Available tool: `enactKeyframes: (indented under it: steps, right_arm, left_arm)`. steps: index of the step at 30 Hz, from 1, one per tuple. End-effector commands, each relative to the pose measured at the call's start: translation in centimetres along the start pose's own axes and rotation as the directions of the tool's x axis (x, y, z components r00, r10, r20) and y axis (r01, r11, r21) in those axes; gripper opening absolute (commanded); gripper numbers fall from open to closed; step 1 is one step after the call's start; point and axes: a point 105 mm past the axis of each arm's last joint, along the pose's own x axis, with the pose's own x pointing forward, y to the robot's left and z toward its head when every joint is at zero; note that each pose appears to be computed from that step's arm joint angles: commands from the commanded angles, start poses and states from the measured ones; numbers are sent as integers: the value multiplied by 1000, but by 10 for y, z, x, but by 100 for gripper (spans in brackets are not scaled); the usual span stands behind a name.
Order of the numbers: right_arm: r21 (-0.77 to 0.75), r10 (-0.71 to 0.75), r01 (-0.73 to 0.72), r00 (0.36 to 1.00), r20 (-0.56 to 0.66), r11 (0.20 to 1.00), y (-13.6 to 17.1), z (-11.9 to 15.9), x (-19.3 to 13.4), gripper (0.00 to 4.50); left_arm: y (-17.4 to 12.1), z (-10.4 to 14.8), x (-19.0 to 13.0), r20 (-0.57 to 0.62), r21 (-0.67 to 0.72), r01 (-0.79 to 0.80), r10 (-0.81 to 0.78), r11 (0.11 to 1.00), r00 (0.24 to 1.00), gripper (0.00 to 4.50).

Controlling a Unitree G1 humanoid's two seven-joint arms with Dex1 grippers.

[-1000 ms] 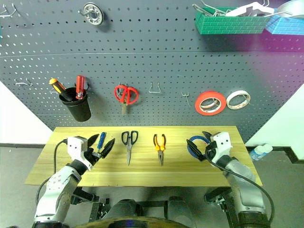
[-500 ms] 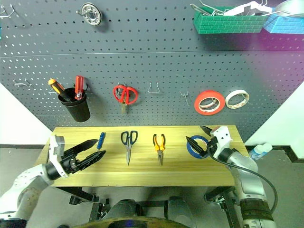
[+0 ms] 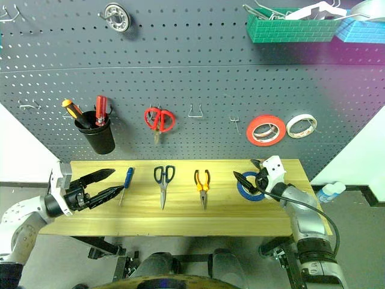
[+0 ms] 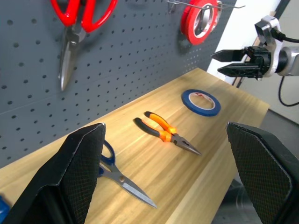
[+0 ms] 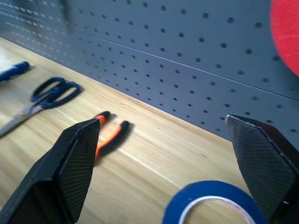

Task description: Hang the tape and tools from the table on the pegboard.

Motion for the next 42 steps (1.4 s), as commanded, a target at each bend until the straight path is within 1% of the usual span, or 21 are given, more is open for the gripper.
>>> enactKeyframes:
  steps: [1,8,11,14,17,22,28,33,42]
  right_arm:
    - [-27,-17,17,1000,16,999,-5,12,1,450]
    - [-41,-37,34,997,-68,999,0,1,-4,450]
    - [-61,-59,53,991,-116,997,0,-4,-4,450]
    - [-84,-38,25,986,-162,996,8,-6,-2,450]
    - [-94,-65,47,978,-201,994,5,-10,0,450]
    - [-105,-68,46,976,-208,993,4,-8,4,450]
    - [-113,-66,40,967,-245,993,6,-16,8,450]
    - [-113,-70,40,958,-279,993,7,-24,6,450]
    - [-103,-72,42,950,-304,994,12,-30,-3,450]
  left_arm:
    - [3,13,-1,20,43,-18,17,999,1000,432]
    - [-1,11,3,9,59,-43,43,997,999,432]
    - [-5,15,2,18,57,-43,42,997,999,432]
    - [-10,17,2,22,51,-43,42,998,999,432]
    - [-11,20,3,21,47,-60,59,997,998,432]
    - [-12,23,3,16,79,-88,87,993,996,432]
    - [-19,23,3,17,70,-82,81,994,997,432]
    - [-21,22,3,11,72,-89,89,993,996,432]
    - [-28,22,1,11,62,-104,104,993,995,432]
